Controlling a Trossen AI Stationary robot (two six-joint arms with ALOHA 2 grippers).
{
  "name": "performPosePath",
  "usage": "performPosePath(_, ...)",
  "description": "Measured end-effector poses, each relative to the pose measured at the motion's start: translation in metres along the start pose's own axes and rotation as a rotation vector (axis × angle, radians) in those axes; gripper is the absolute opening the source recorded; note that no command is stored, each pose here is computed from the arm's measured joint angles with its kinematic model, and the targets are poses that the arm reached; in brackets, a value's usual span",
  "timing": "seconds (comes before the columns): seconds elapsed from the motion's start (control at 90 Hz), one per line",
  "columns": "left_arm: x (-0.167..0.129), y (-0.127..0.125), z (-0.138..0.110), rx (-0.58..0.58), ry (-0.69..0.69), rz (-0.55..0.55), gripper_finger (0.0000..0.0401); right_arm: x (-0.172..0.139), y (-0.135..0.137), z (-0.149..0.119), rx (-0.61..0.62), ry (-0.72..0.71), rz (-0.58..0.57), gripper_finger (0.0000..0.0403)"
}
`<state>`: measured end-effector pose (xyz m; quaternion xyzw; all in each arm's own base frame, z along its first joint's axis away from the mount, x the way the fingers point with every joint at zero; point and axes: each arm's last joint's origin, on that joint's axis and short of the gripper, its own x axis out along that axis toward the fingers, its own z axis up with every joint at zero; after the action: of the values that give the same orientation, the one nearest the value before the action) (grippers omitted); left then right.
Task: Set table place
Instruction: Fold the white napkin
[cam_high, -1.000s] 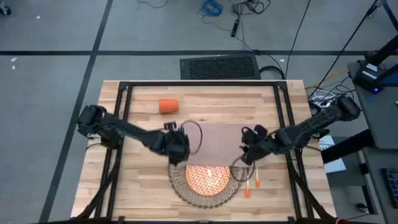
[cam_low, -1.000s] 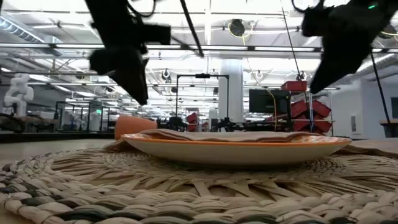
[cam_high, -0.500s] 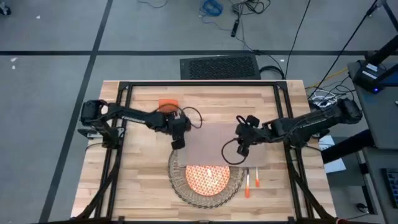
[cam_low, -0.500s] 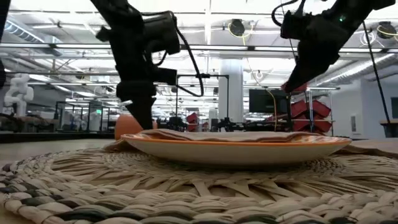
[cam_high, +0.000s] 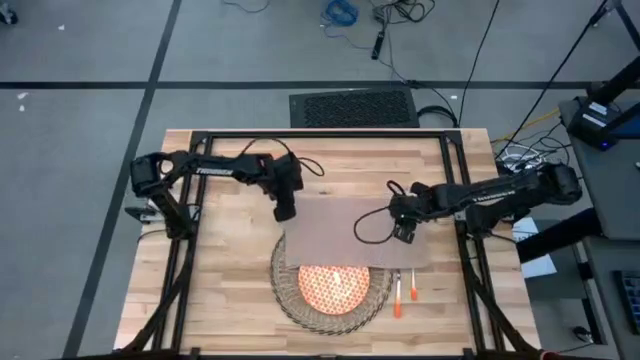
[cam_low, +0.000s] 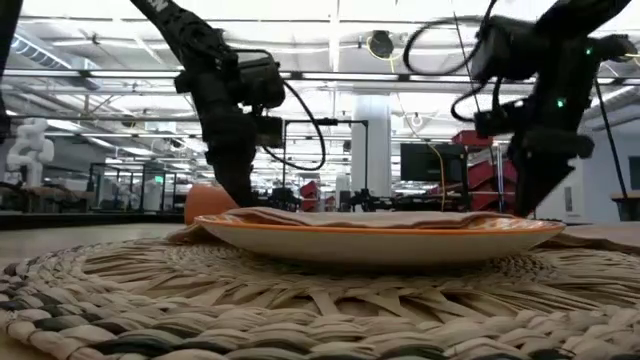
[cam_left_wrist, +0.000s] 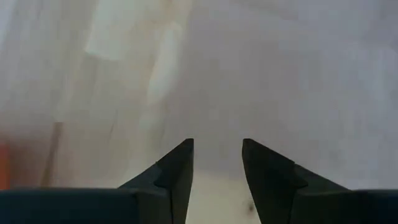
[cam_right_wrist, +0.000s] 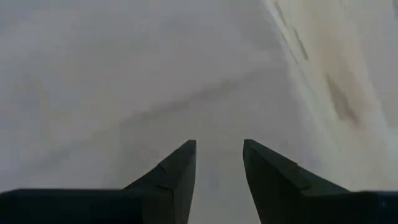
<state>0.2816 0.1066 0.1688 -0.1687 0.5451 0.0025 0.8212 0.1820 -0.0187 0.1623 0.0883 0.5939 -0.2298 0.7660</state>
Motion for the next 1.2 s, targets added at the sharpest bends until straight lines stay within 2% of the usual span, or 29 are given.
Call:
performPosePath(0.233,0.014,0.012,-0.012,-0.026,0.06,-0.07,0.0122,0.005,-0.023,0.008,0.197,-0.006,-0.055,0.0123)
performPosePath(0.367,0.027,0.015,-0.019,-0.044,0.098,-0.102,0.0122,0.007,-0.033,0.005,0.27,0.06,-0.031,0.0123)
performPosePath(0.678,0.038,0.017,-0.015,-0.024,0.035,-0.147,0.0122,0.013,-0.049,0.003,0.358,0.101,-0.037,0.0123)
performPosePath(0.756,0.039,0.017,-0.013,-0.018,0.021,-0.155,0.0122,0.017,-0.052,0.002,0.386,0.094,-0.007,0.0123)
performPosePath(1.011,0.039,0.017,-0.008,-0.005,-0.038,-0.184,0.0122,0.035,-0.051,-0.009,0.423,0.057,0.054,0.0123)
performPosePath(1.2,0.04,0.018,0.0,-0.007,-0.108,-0.177,0.0122,0.038,-0.051,-0.011,0.436,0.036,0.034,0.0123)
